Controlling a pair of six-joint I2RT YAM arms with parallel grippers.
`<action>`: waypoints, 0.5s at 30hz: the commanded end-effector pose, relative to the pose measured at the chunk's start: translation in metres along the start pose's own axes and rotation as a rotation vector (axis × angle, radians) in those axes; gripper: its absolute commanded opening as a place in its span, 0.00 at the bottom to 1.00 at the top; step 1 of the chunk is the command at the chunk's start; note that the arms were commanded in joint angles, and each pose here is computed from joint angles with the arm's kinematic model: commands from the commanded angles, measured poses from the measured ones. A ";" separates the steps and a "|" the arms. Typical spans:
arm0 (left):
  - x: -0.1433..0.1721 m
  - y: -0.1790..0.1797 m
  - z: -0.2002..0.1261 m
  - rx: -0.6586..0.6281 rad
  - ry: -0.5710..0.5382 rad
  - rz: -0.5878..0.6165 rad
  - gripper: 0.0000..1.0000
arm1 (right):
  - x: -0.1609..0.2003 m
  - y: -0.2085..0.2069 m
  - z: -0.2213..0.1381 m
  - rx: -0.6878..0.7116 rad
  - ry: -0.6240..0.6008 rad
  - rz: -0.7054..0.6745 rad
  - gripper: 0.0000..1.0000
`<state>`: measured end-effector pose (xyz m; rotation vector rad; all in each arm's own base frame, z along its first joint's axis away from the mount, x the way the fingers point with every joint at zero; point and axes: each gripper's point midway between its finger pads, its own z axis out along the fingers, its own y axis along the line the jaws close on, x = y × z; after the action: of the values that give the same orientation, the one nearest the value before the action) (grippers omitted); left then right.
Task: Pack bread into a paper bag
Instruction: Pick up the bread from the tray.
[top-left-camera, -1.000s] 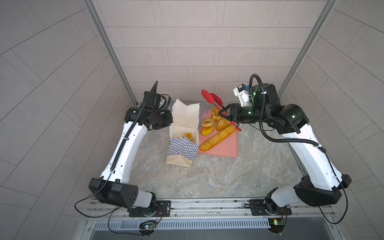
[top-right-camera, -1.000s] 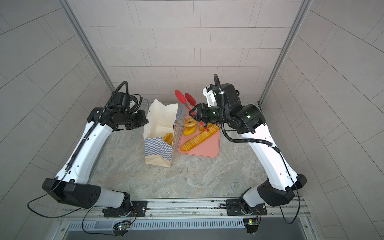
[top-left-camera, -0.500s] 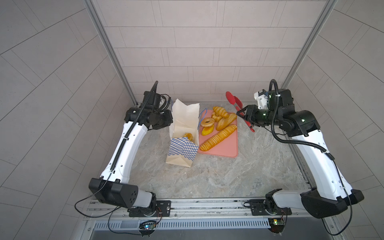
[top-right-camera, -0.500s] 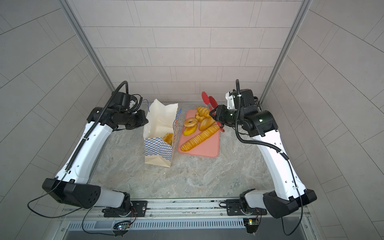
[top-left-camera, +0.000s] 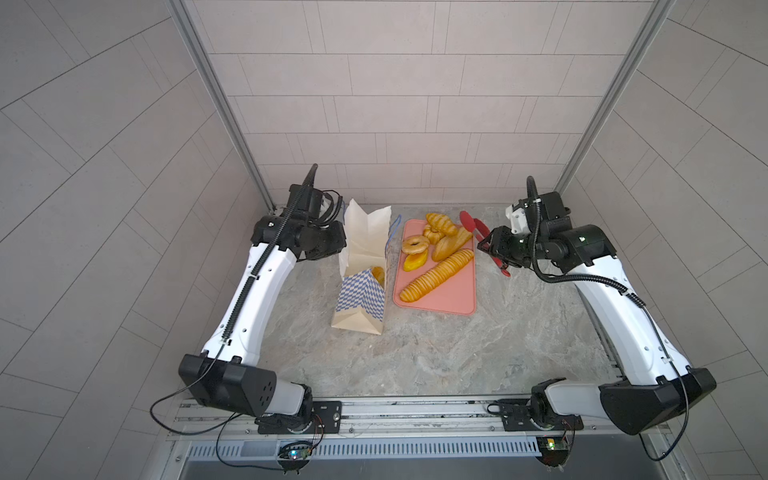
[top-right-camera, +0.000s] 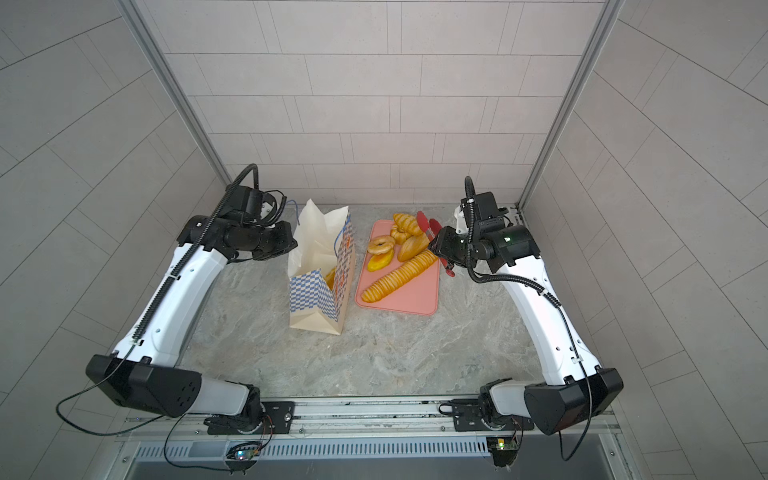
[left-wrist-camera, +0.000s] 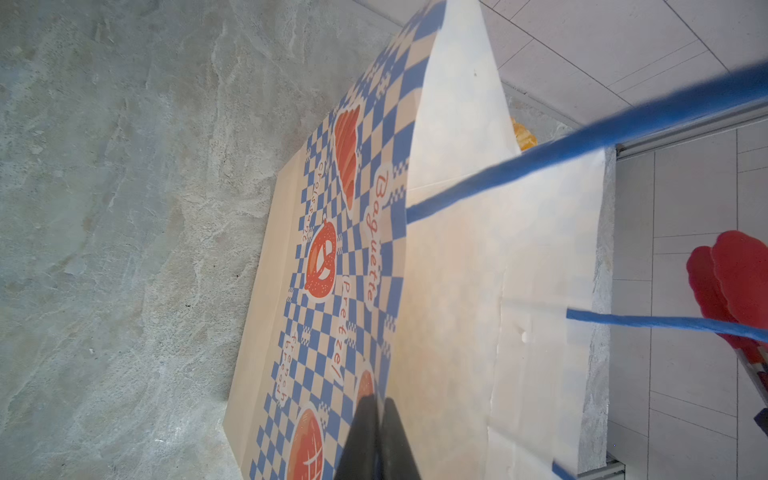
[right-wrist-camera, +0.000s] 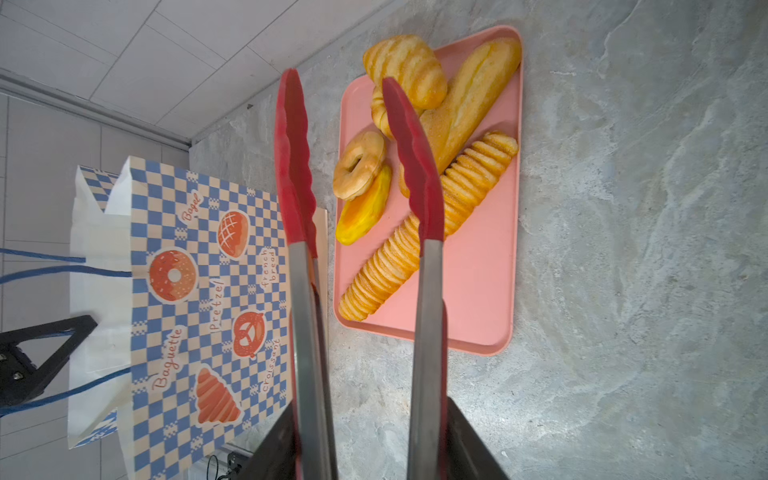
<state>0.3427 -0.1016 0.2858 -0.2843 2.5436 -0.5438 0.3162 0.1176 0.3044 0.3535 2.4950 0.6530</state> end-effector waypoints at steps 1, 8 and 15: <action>-0.002 0.001 0.001 0.009 -0.013 0.008 0.00 | -0.004 -0.008 0.004 0.044 -0.009 -0.039 0.49; -0.004 0.001 0.007 0.022 -0.002 0.013 0.00 | -0.007 -0.024 0.016 0.142 0.023 -0.096 0.49; -0.003 0.000 0.014 0.044 0.018 0.014 0.00 | -0.017 -0.036 0.022 0.239 0.040 -0.163 0.49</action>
<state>0.3507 -0.1024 0.2807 -0.2713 2.5391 -0.5762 0.3369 0.1008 0.2677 0.2646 2.6288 0.3969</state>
